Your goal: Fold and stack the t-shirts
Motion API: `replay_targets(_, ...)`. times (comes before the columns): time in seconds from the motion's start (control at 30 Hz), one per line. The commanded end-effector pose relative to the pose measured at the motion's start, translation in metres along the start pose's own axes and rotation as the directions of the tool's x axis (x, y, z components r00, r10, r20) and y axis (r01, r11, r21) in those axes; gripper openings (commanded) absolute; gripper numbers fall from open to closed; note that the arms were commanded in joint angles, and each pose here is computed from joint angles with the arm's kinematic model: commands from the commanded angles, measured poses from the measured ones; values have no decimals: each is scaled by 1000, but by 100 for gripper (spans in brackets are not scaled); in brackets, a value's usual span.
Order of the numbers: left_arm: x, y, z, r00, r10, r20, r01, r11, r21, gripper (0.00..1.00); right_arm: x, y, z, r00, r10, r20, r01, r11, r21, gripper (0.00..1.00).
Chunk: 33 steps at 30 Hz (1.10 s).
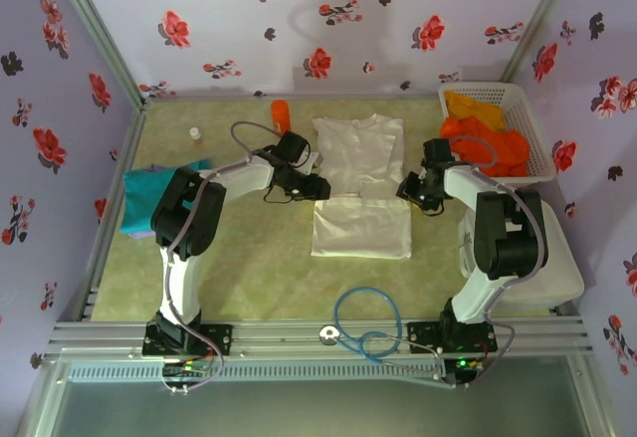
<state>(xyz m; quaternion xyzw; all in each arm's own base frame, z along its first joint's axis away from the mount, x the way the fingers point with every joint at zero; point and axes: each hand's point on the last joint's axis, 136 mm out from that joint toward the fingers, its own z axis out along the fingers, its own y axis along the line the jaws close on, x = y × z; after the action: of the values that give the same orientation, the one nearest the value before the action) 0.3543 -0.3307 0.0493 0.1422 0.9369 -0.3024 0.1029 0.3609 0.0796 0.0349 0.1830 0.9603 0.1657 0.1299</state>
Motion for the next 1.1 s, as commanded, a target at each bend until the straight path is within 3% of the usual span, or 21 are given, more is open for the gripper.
replay_targets(0.0,5,4,8,1000,19,-13,-19,1000,-18,40,10,1,8,999,-19,-31,19,1000,-6,36)
replay_targets(0.3,4,4,7,1000,17,-13,-18,999,-28,21,10,0,6,1000,-21,-22,21,1000,11,23)
replay_targets(0.5,6,-1,-2,999,27,-21,-28,998,-51,8,10,-1,-3,999,-32,-7,32,999,34,21)
replay_targets(0.63,6,-3,-5,999,27,-18,-28,998,-54,2,10,1,-3,999,-37,-9,37,999,37,11)
replay_targets(0.77,5,-5,-9,999,38,-15,-39,997,-61,0,10,3,-6,999,-43,-3,43,998,40,0)
replay_targets(1.07,-6,-14,-28,998,62,18,-60,994,-88,0,5,14,-27,998,-62,32,61,998,29,0)
